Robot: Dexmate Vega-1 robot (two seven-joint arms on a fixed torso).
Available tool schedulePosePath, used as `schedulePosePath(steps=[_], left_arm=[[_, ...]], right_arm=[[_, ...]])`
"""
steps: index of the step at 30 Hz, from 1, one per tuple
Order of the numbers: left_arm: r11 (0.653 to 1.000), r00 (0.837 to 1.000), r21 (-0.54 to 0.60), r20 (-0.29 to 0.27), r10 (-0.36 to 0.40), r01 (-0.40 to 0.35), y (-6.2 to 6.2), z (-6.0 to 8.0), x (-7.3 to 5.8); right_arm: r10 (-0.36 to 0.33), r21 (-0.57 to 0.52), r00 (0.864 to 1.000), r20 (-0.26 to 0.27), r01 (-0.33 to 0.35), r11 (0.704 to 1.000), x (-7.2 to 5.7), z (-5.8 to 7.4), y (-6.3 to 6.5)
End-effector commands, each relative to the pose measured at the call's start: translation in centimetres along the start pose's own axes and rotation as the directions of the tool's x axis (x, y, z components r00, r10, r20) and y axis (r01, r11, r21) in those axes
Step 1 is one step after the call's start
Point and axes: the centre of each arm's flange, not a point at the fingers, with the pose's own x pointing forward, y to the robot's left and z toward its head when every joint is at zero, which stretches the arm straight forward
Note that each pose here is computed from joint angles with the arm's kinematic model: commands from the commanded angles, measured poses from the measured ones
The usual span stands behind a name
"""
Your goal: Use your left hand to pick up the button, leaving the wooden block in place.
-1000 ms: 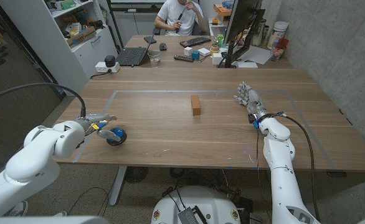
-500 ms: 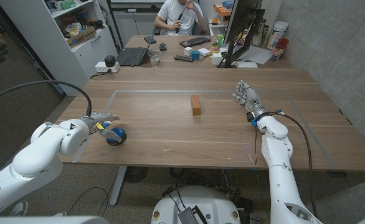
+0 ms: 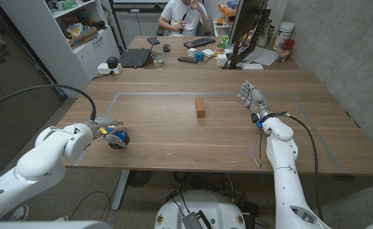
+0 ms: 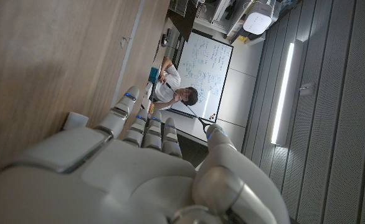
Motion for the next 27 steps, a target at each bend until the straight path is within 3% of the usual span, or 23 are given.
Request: schedulePosePath(steps=[1,15,27], left_arm=[[0.999,1.000,-0.042,0.001,-0.009,0.009,-1.3,-0.3,0.0],[0.999,1.000,-0.049,0.016,-0.005,0.006,-1.7,-0.1,0.5],[0.998,0.999,-0.056,0.042,-0.012,0.014,-1.2,0.6,1.6]], right_arm=[[0.004,-0.003,1.000,-0.001,-0.004,1.000,0.4,0.1,0.2],[0.008,-0.005,1.000,-0.015,-0.008,1.000,0.2,-0.5,-0.1],[0.000,-0.006,1.000,-0.028,0.000,1.000,0.1,-1.0,-0.9]])
